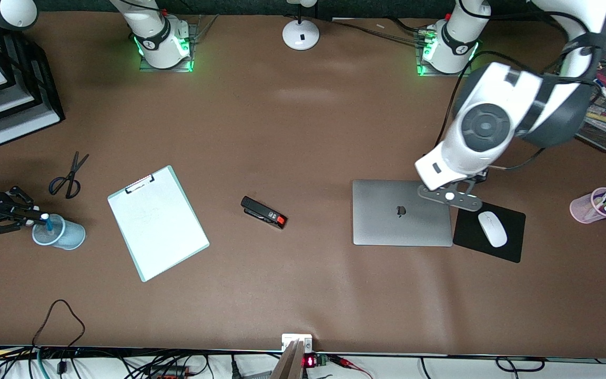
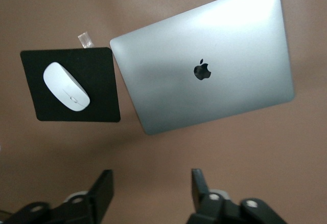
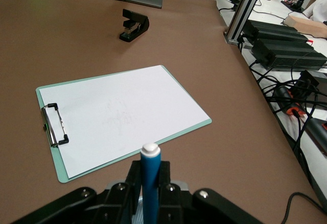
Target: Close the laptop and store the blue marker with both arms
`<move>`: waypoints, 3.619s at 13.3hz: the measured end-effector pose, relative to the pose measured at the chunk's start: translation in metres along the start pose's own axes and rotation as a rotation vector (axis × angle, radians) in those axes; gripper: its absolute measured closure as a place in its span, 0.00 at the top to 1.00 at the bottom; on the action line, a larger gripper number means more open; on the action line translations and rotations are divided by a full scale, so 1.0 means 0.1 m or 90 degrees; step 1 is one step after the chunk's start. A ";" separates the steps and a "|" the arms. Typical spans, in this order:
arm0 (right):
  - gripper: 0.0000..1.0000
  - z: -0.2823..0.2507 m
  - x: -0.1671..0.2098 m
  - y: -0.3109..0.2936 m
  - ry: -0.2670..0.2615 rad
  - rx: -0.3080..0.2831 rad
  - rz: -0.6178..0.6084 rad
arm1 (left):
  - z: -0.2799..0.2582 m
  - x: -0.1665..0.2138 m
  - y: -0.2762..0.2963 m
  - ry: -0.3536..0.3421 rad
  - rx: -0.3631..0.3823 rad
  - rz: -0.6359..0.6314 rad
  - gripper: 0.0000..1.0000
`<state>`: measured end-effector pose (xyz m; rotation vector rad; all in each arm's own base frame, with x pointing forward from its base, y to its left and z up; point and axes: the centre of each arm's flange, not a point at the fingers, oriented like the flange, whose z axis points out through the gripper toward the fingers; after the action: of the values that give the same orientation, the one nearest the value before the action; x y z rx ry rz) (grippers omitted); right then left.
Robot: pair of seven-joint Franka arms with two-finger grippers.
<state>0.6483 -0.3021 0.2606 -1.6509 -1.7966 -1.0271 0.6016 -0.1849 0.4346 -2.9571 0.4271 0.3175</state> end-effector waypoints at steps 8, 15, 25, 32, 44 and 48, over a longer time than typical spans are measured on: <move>0.18 0.10 -0.39 -0.17 -0.005 -0.002 0.036 | -1.06 -0.66 -0.72 0.011 -0.050 -0.086 1.00; 0.47 0.07 -0.41 -0.17 -0.015 -0.008 0.045 | -1.24 -1.06 -1.30 0.136 -0.056 -0.174 1.00; 1.00 -0.19 0.14 0.01 -0.027 0.030 0.156 | -1.12 -1.22 -1.16 0.136 -0.050 -0.164 1.00; 1.00 -0.24 1.26 0.44 -0.099 0.049 0.209 | -1.12 -1.22 -1.10 0.130 -0.050 -0.157 1.00; 1.00 0.39 2.99 0.70 -0.287 0.086 0.366 | -1.13 -1.22 -1.09 0.129 -0.050 -0.155 1.00; 1.00 0.75 3.58 0.64 -0.372 0.059 0.473 | -1.13 -1.22 -1.09 0.129 -0.050 -0.155 1.00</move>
<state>0.6681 -0.0246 0.5066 -2.4337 -1.2742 -0.1337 0.5400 -0.0678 0.5830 -3.0849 0.0732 0.0059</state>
